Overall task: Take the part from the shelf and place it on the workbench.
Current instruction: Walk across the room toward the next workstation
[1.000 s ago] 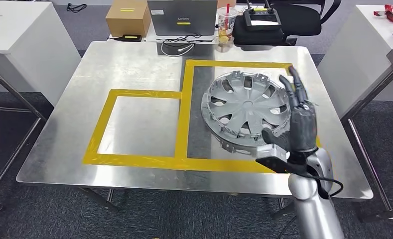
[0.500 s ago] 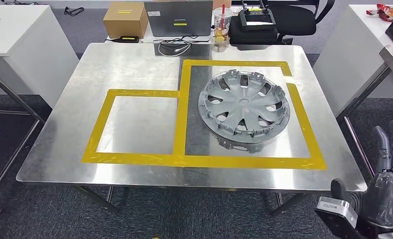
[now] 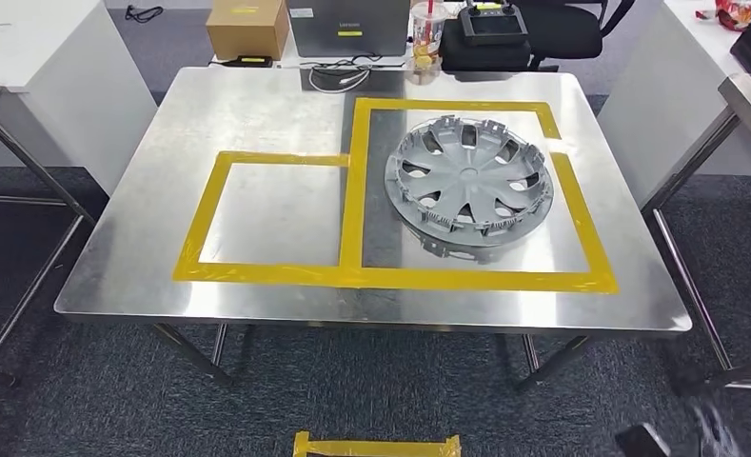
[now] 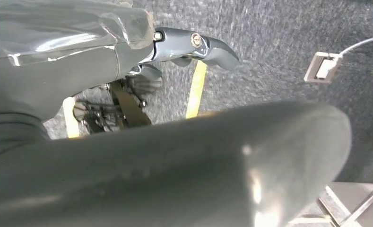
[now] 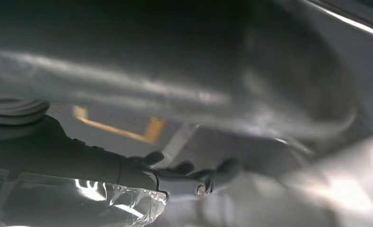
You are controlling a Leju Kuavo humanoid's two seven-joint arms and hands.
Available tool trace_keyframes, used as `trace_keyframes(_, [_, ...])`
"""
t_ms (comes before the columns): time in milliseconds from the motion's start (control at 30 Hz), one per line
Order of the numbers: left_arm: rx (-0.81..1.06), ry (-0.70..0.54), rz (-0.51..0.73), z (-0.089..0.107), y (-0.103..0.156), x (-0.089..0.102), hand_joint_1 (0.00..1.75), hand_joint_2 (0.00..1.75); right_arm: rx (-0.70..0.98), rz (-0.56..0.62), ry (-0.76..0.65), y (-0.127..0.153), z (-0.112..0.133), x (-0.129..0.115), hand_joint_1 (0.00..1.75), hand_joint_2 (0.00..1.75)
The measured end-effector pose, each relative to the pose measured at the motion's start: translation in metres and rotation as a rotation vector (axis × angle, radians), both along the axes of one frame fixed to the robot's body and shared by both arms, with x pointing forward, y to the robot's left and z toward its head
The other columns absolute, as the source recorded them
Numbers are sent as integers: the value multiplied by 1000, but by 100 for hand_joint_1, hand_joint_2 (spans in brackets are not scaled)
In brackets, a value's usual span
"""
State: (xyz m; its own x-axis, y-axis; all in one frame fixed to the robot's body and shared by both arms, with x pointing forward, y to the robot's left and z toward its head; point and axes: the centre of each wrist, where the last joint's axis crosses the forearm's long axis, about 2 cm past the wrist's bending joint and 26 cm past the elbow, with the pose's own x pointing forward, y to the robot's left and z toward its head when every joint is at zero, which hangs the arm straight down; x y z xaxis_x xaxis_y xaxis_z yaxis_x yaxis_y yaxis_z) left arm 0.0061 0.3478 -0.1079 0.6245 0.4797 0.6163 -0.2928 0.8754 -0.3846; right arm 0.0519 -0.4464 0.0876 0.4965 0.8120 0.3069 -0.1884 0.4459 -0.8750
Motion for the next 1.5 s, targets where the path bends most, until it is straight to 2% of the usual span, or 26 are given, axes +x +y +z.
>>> trace_keyframes(67, [-8, 6, 4, 0, -3, -4, 0, 0, 113, -96, 205, -1, -17, -16, 0, 0])
trace_keyframes(133, [-17, 11, -1, -1, -5, -8, 0, 0, 297, -202, 446, 2, -34, -32, 0, 0])
trace_keyframes(200, [-24, 15, -5, -1, -6, -10, 0, 0, 449, -270, 613, 6, -47, -47, 0, 0])
trace_keyframes(400, [-36, 15, -26, -1, -7, -11, 0, 0, 649, -341, 884, 17, -76, -72, 0, 0])
trace_keyframes(567, [-34, 19, -55, -1, -8, -11, 0, 0, 638, -382, 992, 37, -111, -71, 0, 0])
trace_keyframes(633, [-34, 20, -62, -1, -10, -10, 0, 0, 653, -380, 1004, 44, -121, -68, 0, 87])
trace_keyframes(700, [-19, 34, -75, -2, -13, -10, 0, 87, 672, -370, 997, 50, -133, -62, 0, 175])
trace_keyframes(767, [13, 80, -93, -2, -15, -10, 0, 175, 679, -368, 977, 54, -144, -56, 0, 175])
trace_keyframes(867, [23, 142, -124, -3, -20, -7, 0, 175, 691, -362, 932, 59, -160, -50, 0, 175])
trace_keyframes(1000, [9, 167, -175, -4, -28, -1, 0, 0, 743, -353, 885, 65, -172, -45, 0, 0])
trace_keyframes(1200, [9, 217, -230, -5, -37, -6, 0, 0, 804, -350, 835, 76, -180, -40, 0, 0])
trace_keyframes(1500, [38, 330, -284, -5, -38, -30, 0, 0, 829, -337, 712, 84, -181, -14, 0, 0])
